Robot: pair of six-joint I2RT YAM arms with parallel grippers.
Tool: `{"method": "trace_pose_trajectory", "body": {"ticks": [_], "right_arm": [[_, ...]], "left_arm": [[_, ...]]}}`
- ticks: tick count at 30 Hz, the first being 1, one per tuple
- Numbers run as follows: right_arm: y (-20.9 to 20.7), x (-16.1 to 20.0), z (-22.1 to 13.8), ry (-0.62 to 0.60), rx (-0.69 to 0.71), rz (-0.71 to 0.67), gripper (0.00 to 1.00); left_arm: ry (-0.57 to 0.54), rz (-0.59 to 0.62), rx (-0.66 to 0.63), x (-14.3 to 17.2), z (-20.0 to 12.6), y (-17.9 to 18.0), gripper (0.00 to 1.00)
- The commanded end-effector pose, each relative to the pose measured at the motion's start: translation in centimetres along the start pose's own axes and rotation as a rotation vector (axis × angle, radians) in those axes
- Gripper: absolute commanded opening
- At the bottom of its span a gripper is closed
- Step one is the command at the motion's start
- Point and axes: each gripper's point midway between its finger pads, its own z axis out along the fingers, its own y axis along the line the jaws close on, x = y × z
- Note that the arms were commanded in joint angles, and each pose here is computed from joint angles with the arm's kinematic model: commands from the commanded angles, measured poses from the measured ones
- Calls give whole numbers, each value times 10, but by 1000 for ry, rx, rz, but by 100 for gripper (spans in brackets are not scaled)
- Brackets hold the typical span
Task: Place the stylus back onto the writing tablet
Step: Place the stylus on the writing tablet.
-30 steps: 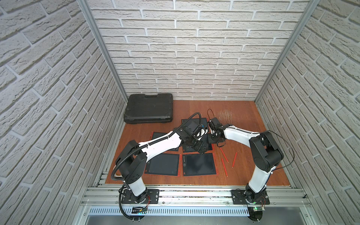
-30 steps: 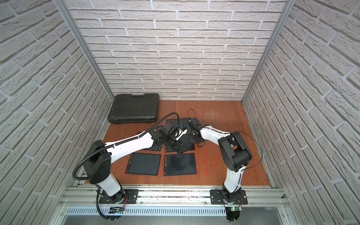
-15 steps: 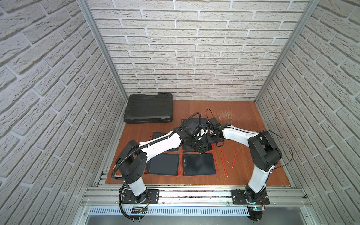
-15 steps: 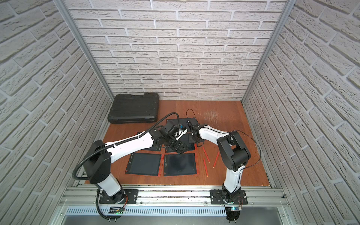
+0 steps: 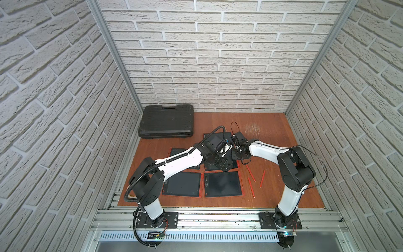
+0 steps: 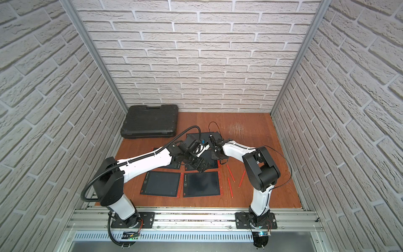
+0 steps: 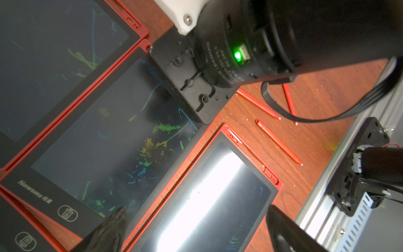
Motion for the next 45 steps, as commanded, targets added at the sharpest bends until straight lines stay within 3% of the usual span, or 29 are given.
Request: {"method": "trace_pose_trajectory", "body": {"ticks": [1, 10, 30, 45], "right_arm": [[-2, 50, 30, 171, 27, -14, 4], [1, 54, 36, 138, 24, 24, 4], [3, 40, 4, 36, -20, 70, 6], [25, 15, -39, -104, -182, -56, 18]], "left_arm": [[-54, 41, -14, -11, -12, -1, 98], [-71, 50, -64, -15, -22, 10, 98], [-143, 1, -45, -31, -52, 12, 98], [-210, -228, -212, -15, -50, 48, 98]]}}
